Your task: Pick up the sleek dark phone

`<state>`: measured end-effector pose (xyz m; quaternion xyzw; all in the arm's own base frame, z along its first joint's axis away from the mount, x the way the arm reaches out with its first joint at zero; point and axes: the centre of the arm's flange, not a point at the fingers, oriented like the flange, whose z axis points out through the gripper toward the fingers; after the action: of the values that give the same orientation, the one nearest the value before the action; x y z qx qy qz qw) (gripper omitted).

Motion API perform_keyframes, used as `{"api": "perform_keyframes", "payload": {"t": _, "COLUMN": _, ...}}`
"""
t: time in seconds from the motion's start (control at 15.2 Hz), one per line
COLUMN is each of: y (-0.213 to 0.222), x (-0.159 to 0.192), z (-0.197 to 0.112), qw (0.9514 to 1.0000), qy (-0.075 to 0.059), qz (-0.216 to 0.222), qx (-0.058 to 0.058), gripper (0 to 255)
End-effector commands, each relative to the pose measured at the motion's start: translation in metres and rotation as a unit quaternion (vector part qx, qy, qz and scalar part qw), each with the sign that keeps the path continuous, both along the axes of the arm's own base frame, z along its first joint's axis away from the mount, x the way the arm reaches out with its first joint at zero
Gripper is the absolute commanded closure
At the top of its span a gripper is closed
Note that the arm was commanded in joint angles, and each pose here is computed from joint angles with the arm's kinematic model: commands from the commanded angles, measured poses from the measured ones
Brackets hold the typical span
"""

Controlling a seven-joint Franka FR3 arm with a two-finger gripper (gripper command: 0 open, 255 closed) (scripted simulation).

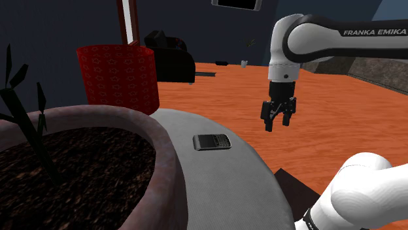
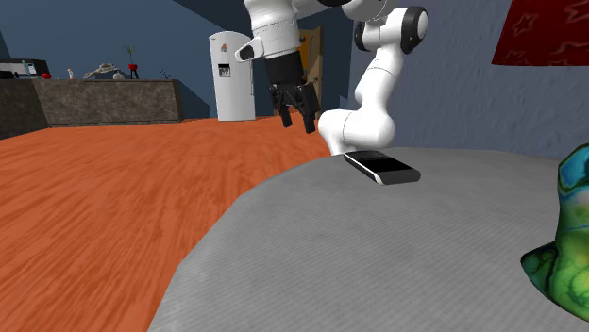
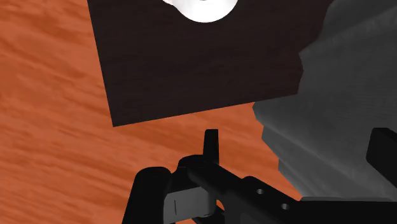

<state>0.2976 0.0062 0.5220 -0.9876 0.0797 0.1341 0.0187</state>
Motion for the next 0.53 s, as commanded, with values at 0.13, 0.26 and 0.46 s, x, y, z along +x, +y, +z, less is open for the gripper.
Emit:
{"api": "perform_keyframes", "payload": {"t": 0.13, "y": 0.023, "x": 0.013, "z": 0.003, "qw": 0.9983, "qy": -0.016, "qz": 0.055, "qx": 0.005, "gripper": 0}}
{"api": "perform_keyframes", "payload": {"t": 0.26, "y": 0.047, "x": 0.024, "z": 0.007, "qw": 0.9934, "qy": -0.032, "qz": 0.110, "qx": 0.010, "gripper": 0}}
{"api": "perform_keyframes", "payload": {"t": 0.46, "y": 0.085, "x": 0.034, "z": 0.013, "qw": 0.9798, "qy": -0.055, "qz": 0.191, "qx": 0.018, "gripper": 0}}
